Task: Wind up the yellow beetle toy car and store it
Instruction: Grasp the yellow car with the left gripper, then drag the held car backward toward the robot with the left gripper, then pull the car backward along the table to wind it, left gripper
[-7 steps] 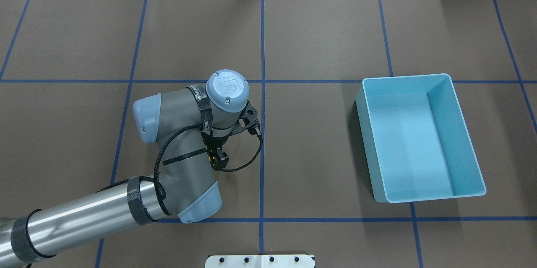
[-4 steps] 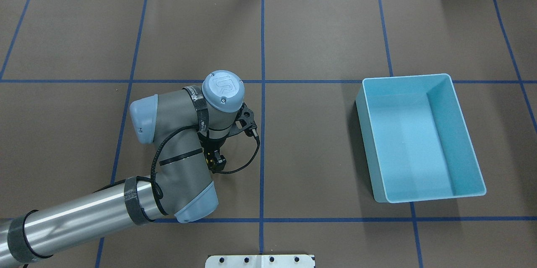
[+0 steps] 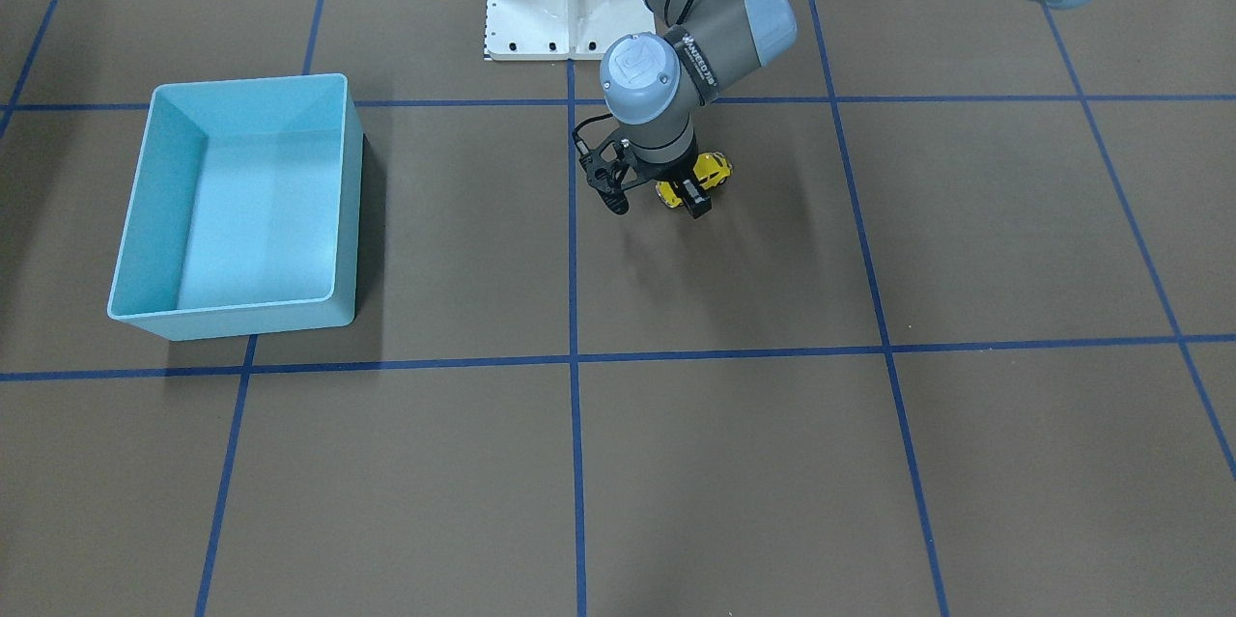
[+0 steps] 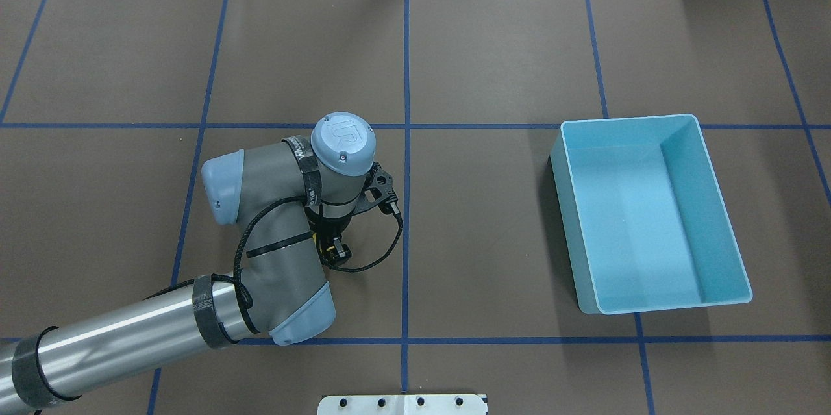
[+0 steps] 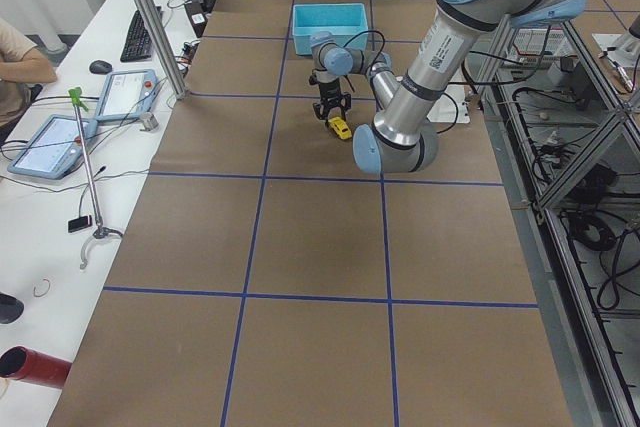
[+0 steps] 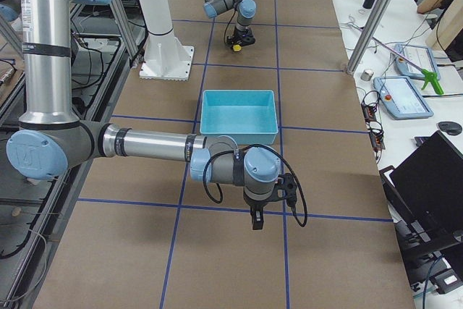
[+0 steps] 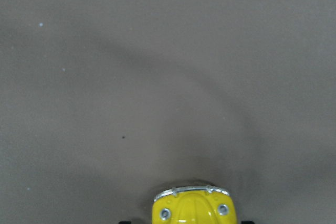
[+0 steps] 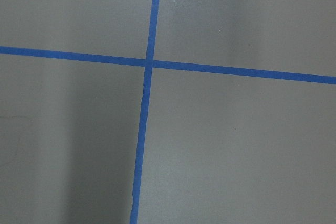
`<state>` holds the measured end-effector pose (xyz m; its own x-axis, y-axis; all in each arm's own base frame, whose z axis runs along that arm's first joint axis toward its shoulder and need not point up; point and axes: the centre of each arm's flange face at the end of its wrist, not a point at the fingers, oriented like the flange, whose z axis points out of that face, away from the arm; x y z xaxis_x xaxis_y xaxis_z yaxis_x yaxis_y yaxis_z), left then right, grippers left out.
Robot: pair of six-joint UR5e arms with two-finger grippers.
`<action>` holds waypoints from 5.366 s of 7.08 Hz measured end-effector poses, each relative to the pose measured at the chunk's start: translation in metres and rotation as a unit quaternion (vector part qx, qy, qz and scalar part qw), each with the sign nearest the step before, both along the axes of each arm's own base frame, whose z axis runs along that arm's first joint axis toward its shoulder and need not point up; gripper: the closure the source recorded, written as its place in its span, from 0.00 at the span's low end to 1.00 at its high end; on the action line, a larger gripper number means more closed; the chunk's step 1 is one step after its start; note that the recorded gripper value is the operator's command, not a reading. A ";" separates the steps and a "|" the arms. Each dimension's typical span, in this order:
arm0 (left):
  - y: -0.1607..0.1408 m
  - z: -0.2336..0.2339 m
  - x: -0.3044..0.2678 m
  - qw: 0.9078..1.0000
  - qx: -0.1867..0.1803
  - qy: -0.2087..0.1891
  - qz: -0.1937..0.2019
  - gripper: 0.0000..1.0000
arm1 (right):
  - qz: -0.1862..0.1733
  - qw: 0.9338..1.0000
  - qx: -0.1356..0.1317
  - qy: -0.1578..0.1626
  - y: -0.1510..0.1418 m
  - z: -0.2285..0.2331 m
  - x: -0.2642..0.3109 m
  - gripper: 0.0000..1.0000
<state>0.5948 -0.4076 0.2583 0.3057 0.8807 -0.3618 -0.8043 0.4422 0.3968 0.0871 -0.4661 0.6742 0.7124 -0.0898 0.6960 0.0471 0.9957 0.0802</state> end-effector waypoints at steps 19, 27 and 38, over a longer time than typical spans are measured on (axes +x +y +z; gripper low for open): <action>-0.170 0.133 -0.182 0.968 0.186 0.094 0.141 1.00 | -0.002 1.000 0.005 0.001 -0.003 -0.003 0.000 0.00; -0.163 0.144 -0.179 0.954 0.215 0.122 0.170 1.00 | -0.003 1.000 0.005 0.003 -0.003 -0.001 0.000 0.00; -0.146 0.181 -0.191 0.941 0.222 0.163 0.196 1.00 | -0.004 1.000 0.002 0.002 -0.002 0.001 0.000 0.00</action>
